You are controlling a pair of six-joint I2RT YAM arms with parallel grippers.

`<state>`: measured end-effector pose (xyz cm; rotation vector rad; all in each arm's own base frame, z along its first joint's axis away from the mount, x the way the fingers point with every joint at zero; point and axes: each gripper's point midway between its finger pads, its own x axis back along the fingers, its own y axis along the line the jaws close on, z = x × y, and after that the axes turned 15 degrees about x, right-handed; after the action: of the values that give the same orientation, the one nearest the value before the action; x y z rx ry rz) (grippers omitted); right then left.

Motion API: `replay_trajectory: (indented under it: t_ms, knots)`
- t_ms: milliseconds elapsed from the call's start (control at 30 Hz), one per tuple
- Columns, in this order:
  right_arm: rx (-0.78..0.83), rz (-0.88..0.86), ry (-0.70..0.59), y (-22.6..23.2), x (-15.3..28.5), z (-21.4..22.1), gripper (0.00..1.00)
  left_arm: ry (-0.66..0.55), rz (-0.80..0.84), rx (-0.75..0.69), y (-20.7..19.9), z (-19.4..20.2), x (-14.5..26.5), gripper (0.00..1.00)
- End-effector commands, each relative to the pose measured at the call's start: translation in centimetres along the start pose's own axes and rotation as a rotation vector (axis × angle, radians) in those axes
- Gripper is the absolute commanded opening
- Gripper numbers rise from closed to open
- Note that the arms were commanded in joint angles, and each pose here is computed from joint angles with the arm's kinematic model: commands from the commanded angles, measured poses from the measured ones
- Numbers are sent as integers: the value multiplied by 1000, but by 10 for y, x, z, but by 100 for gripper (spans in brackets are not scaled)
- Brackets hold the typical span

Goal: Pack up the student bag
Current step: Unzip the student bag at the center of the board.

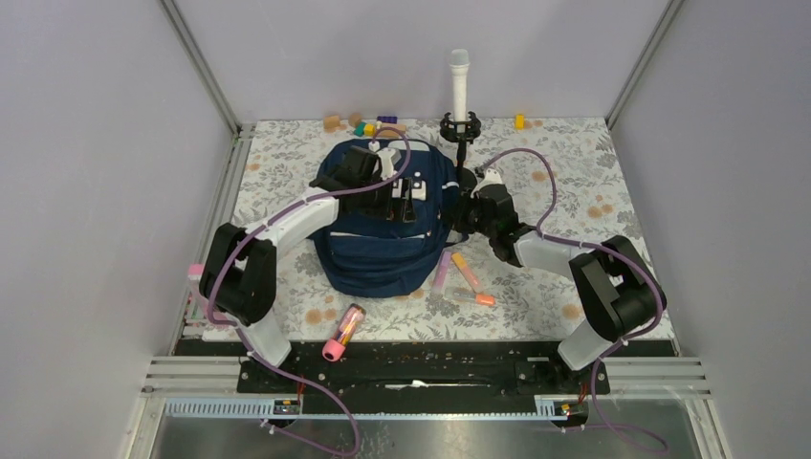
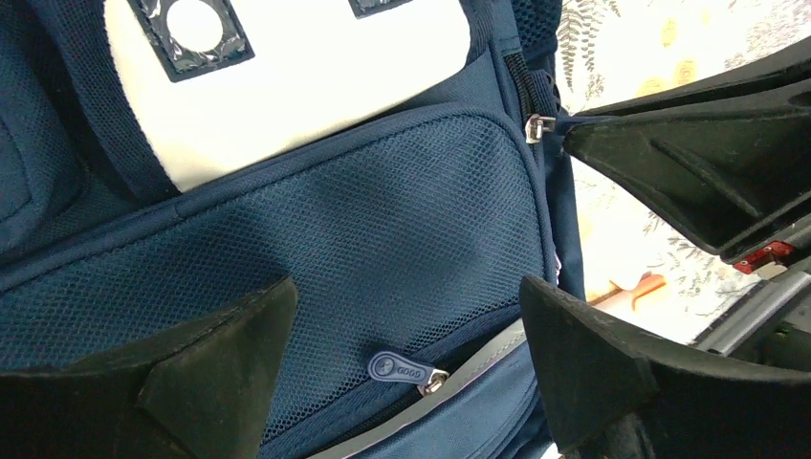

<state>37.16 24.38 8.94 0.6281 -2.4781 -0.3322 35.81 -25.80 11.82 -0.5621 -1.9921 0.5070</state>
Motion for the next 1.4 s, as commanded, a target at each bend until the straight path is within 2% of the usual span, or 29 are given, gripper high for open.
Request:
replay_trajectory:
  t_ms: [0, 233, 367, 567, 667, 733, 800, 867, 933, 1100, 1367]
  knots:
    - [121, 62, 80, -12, 13, 26, 0, -160, -18, -169, -26, -23, 26, 93]
    - [126, 57, 76, -13, 14, 31, 0, -207, -171, -316, -37, 13, 25, 94]
    - [116, 61, 69, -14, 15, 32, 0, -207, -236, -302, -38, 30, 15, 98]
    - [86, 56, 51, -12, 15, 30, 0, -318, -311, -262, -41, 29, 2, 99]
    - [80, 38, 43, -8, 15, 28, 0, -345, -389, -278, -27, 25, -7, 88]
    - [81, 28, 36, -6, 16, 27, 0, -339, -414, -291, -22, 26, -14, 68]
    - [90, 22, 39, -6, 18, 29, 0, -333, -443, -296, -15, 27, -18, 52]
    - [104, 17, 40, -6, 20, 31, 0, -329, -459, -301, -12, 28, -22, 48]
    - [119, 15, 42, -8, 23, 35, 0, -324, -464, -302, -11, 28, -25, 38]
    - [178, 18, 41, -12, 33, 40, 0, -343, -464, -282, -16, 19, -26, 0]
    - [274, 22, 48, -19, 41, 49, 0, -440, -379, -235, -48, -7, 0, 0]
